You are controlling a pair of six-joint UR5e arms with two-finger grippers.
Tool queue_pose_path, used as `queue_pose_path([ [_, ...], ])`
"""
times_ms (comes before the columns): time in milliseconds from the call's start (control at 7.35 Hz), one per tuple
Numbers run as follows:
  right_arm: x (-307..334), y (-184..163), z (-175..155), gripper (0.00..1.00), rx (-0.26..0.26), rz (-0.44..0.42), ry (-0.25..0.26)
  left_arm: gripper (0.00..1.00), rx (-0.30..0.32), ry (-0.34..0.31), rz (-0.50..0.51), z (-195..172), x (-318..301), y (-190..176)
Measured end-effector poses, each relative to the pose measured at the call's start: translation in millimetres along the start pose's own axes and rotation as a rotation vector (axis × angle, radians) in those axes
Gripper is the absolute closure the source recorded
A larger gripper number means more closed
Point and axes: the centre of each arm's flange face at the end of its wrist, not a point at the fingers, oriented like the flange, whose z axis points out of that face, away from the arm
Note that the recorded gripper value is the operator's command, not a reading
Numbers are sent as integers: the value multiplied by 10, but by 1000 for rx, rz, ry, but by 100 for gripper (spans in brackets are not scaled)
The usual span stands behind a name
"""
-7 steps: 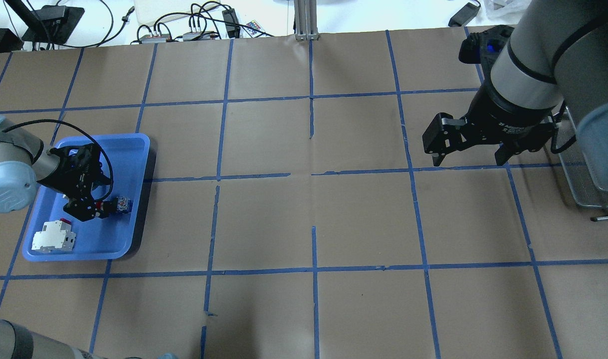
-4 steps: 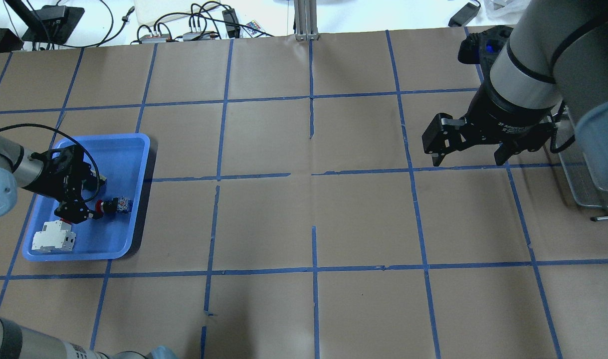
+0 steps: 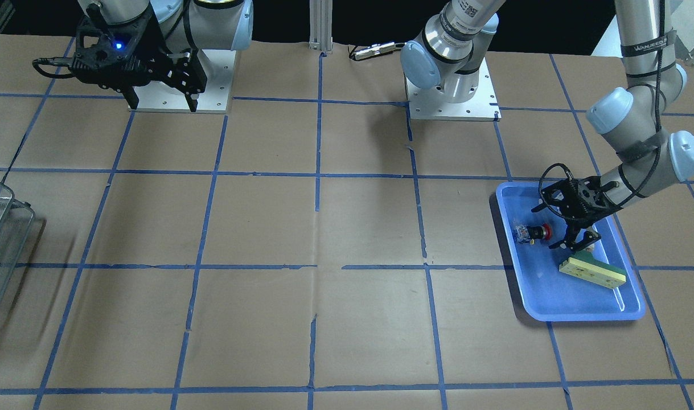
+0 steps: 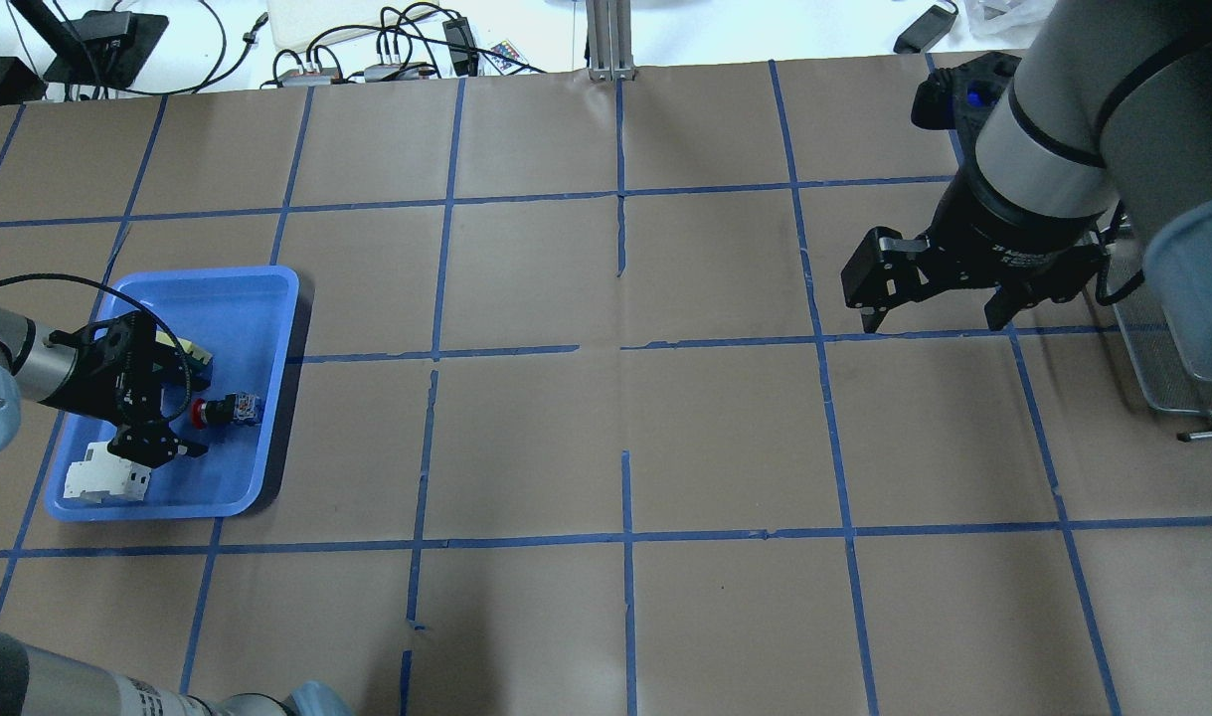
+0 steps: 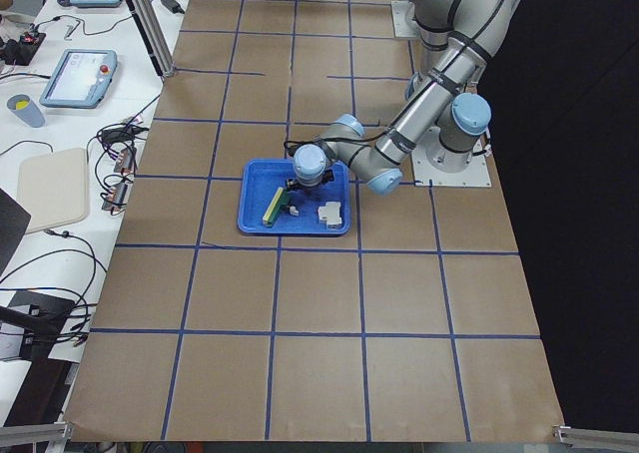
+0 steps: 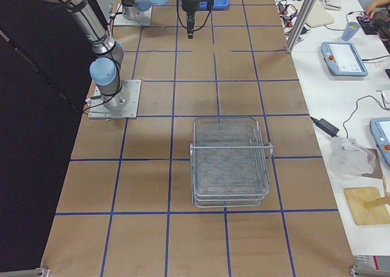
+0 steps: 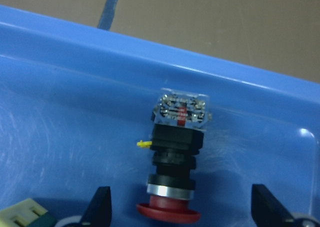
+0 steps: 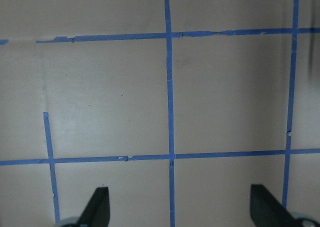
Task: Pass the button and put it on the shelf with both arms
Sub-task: 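Close the left gripper on the red push button's cap end, then lift the push button and carry it toward the table center with left gripper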
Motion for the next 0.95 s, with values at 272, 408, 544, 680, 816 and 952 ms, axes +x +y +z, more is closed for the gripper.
queue_pose_path([
  [272,3,-13,-27,0,13,2,-4,74,-1,-5,12,12,-12,12],
  [408,12,-27,-84,0,43,5,-4,100,-3,-8,17,6,-18,12],
  [544,19,-22,-120,0,63,5,-4,100,-6,-13,24,-14,-33,-1],
  [680,19,-21,-139,0,72,5,-7,100,-14,-20,39,-61,-82,-51],
  [816,23,-19,-144,0,74,5,-9,100,-27,-32,68,-147,-178,-194],
  [952,18,-13,-128,0,68,7,-10,100,-41,-43,106,-260,-276,-431],
])
